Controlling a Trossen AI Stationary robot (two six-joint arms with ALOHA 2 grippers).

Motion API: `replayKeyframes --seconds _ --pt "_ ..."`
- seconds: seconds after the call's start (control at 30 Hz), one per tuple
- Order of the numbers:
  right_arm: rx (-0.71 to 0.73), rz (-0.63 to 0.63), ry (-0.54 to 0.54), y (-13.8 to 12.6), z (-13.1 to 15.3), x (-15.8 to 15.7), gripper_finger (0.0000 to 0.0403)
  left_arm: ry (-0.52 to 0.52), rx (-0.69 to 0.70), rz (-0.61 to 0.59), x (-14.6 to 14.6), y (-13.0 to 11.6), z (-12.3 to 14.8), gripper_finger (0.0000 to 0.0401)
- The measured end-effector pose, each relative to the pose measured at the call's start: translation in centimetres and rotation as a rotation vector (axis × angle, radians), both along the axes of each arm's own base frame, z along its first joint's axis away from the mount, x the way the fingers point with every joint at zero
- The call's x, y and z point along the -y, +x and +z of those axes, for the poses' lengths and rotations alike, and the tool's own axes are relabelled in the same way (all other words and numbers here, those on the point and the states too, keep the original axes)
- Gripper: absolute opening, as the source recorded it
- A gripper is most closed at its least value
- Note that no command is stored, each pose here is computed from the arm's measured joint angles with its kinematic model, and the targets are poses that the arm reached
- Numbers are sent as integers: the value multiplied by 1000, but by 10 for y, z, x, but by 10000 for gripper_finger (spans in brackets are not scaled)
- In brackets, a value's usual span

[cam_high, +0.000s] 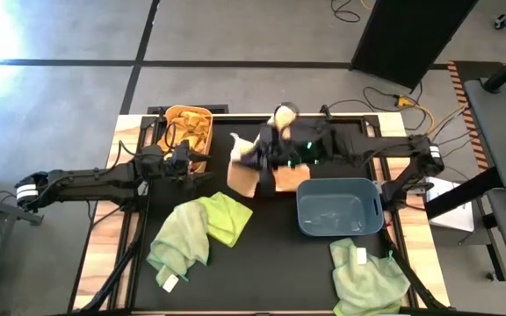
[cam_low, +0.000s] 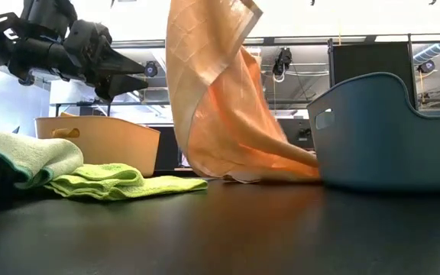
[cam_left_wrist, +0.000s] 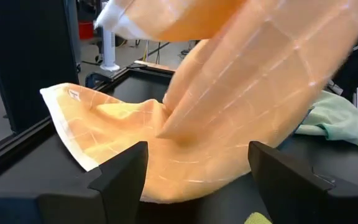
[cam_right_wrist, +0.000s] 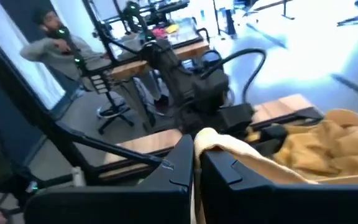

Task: Sort towels by color in basket
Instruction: Put the light yellow microfiber cloth into the yellow bin

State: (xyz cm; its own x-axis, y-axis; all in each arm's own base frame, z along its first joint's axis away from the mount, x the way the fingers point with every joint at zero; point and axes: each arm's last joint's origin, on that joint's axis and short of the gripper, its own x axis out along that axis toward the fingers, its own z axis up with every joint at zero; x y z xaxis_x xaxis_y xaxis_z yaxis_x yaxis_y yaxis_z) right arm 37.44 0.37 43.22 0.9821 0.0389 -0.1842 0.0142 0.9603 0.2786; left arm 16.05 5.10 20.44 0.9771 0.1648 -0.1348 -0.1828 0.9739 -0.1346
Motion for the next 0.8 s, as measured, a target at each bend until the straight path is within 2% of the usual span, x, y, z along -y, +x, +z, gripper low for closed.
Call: replayKeyframes --seconds 0.1,0.2,0.3,0.4,0.53,0.6,0.67,0.73,0.8 --pt "-55 84 -33 7 -12 -20 9 16 -3 -2 0 0 0 263" --pt "-244 130 -54 12 -40 -35 9 20 -4 -3 0 0 0 263" --pt "-460 125 -69 10 -66 -37 9 18 -6 -3 0 0 0 263" --pt "-682 -4 -110 3 -88 -32 9 19 -4 -3 0 0 0 263" --pt "-958 -300 -268 -6 -117 -15 13 23 13 -2 0 0 2 263" --pt "-1015 -465 -349 -7 -126 -2 13 17 22 -1 0 0 2 263" --pt "-1049 -572 -405 -4 -135 12 13 1 25 -2 0 1 2 263" --pt "-1070 -614 -404 3 -146 24 17 -25 12 -37 1 2 0 263" --pt "-1112 -598 -365 12 -162 34 28 -43 -4 -117 3 5 -3 263"
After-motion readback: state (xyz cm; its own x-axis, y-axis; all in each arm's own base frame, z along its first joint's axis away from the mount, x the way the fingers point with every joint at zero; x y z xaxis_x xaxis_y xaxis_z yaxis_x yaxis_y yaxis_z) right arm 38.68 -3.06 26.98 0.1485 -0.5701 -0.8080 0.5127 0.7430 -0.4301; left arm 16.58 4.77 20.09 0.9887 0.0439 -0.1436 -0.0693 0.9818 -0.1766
